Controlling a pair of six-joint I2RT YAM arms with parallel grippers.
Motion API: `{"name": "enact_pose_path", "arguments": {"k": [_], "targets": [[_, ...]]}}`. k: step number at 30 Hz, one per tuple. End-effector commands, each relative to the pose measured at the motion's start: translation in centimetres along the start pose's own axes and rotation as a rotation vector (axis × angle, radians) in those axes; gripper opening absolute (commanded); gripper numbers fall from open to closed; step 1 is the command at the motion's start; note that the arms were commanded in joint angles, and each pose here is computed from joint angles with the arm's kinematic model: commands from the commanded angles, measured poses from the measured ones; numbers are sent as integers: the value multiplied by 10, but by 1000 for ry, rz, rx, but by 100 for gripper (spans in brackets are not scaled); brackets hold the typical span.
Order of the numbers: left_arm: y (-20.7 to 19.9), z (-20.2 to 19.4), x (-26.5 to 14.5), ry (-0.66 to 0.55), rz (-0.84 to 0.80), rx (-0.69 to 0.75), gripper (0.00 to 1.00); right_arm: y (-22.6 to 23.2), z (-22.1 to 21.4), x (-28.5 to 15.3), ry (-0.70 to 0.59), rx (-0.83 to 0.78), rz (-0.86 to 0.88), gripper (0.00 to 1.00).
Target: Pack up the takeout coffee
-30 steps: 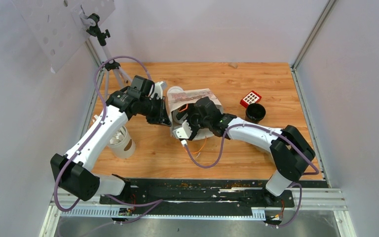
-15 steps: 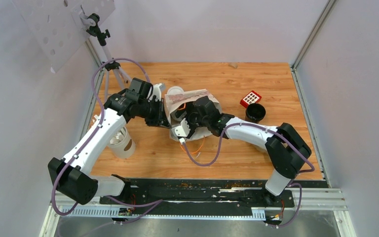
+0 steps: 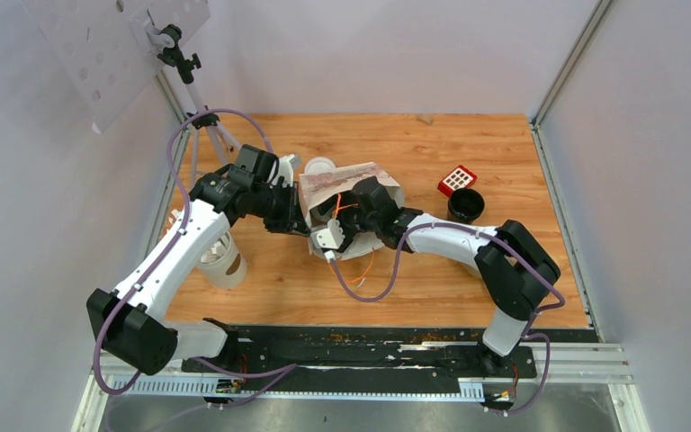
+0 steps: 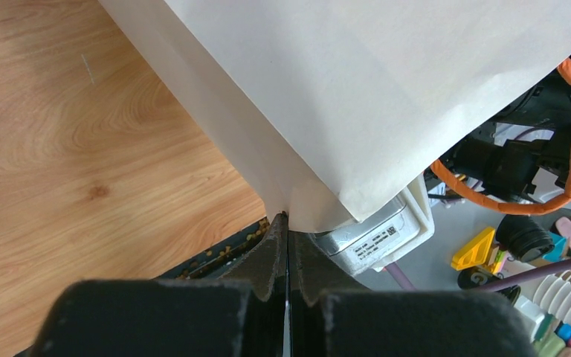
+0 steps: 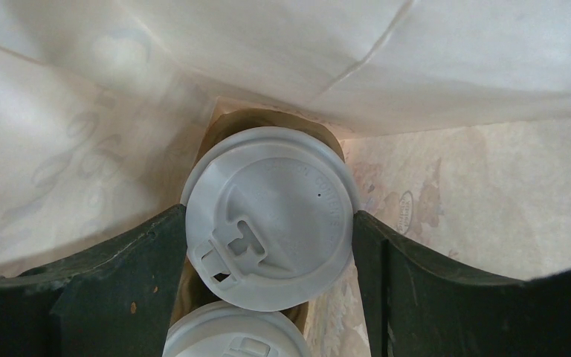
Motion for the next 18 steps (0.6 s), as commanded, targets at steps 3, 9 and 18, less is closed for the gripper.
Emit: {"name": "enact_pose_path", "arguments": {"k": [3,9,18], "targets": [[-7,0,-10,-33,-45,7,0,-13,-5,8,1,25,-57,73],[-7,-1,-12,-37,-43,9,0,-8,-8,11,12,17,-71,73],[-6,-4,-14,-32,-44,6,0,0,-13,16,21,29,-81,73]]}}
Point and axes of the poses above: each gripper's point midway between its finger pads, its own x axis out along the fingers, its own y axis along the line the jaws close on, z = x × y, the point moved 7 cm from there along -x, back along the fingers, and after that the axes turned 13 degrees about -x, right-handed, at the moved point
